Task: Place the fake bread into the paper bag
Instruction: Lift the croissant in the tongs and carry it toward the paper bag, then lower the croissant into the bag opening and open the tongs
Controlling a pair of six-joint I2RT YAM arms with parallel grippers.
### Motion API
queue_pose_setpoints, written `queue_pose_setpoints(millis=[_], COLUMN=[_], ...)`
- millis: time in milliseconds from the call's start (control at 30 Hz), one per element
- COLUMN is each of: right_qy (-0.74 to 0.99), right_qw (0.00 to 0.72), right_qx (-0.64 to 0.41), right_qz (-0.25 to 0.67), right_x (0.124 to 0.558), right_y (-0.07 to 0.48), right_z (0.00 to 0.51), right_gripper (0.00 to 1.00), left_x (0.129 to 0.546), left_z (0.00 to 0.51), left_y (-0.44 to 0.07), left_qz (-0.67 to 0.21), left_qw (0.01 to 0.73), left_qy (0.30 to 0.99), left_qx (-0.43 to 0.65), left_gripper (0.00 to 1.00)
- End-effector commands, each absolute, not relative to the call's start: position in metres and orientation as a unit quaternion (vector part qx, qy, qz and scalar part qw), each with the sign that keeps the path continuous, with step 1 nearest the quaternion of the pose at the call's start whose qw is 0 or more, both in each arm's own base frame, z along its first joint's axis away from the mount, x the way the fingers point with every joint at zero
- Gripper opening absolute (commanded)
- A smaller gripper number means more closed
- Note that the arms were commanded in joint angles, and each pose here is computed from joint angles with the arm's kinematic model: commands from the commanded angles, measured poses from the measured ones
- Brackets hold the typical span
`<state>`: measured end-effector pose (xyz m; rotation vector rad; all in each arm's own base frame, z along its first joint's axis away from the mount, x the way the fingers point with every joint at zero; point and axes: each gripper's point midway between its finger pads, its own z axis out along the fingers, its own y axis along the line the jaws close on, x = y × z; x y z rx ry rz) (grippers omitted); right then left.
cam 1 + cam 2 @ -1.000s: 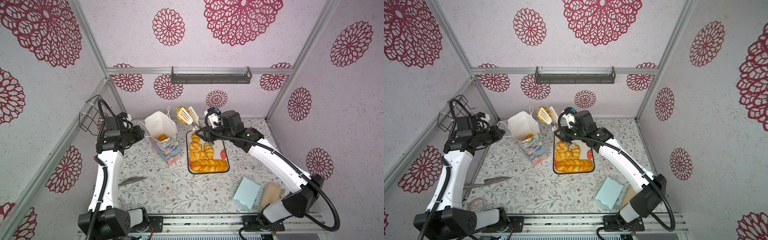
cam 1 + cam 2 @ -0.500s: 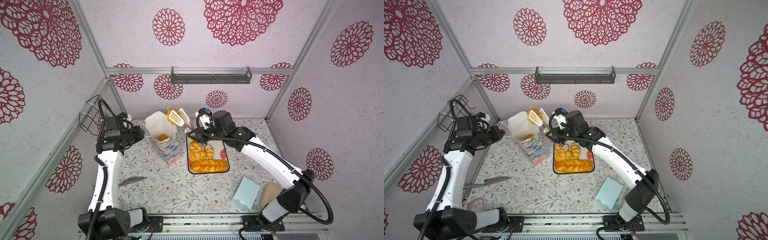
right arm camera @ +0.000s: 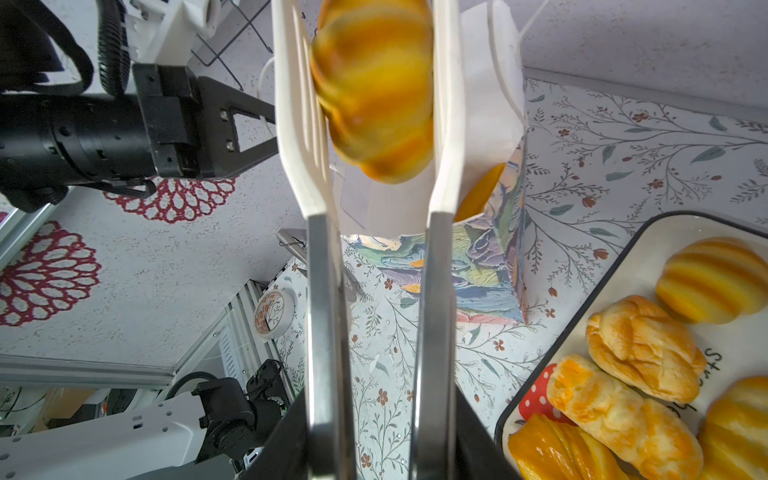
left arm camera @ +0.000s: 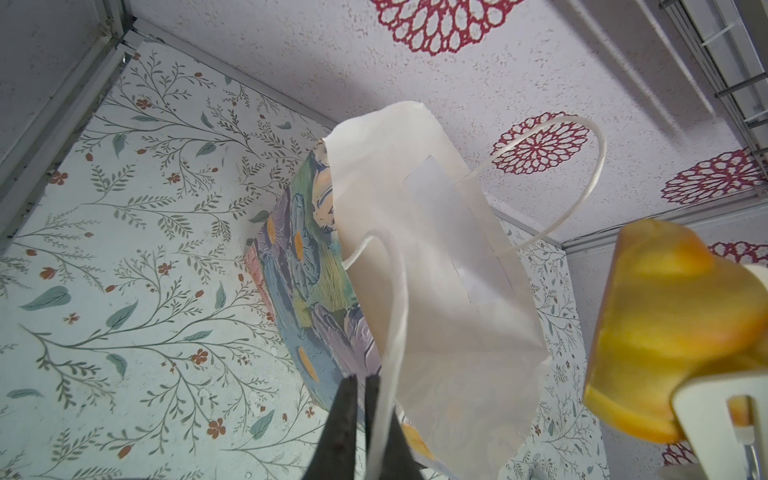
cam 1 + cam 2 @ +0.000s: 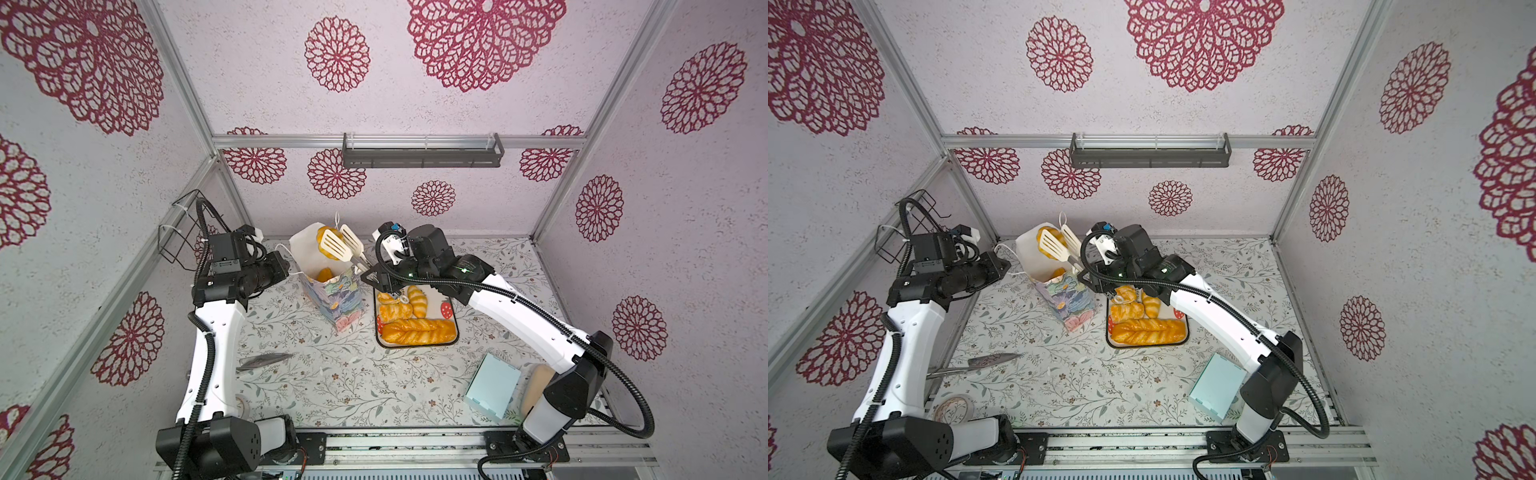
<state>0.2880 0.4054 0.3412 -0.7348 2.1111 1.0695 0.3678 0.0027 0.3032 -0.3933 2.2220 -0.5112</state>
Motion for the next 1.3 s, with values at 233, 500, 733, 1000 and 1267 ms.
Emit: queue_pose_setpoints(millis=[233, 500, 733, 1000, 1267], right_qy=[0.774, 0.776, 0.779, 0.783, 0.788], right_qw=[0.349, 0.342, 0.341, 0.338, 0.331], right_qx=[-0.311, -0.316, -0.318, -0.316, -0.318], right_qz=[0.427, 0.425, 0.419, 0.415, 0.412], right_x=[0.275, 0.271, 0.269, 0.269, 0.268], right_y=[0.424, 0.430, 0.432, 0.433, 0.433], right_z=[0.365, 0.359, 0.355, 0.349, 0.342], right_gripper=[0.42, 0.43, 0.43, 0.45, 0.46], left_x=[0.364, 0.364, 0.364, 0.363, 0.364], left_z=[0.303, 0.303, 0.303, 0.304, 0.304], left_y=[0.003, 0.002, 0.002, 0.001, 0.001], left_qz=[-0.203, -0.204, -0.204, -0.206, -0.207], left_qw=[0.403, 0.402, 0.403, 0.404, 0.404], left_qy=[0.879, 0.879, 0.879, 0.879, 0.878], left_qx=[-0.152, -0.153, -0.152, -0.151, -0.151], left_gripper=[0.10, 0.11, 0.11, 0.10, 0.10])
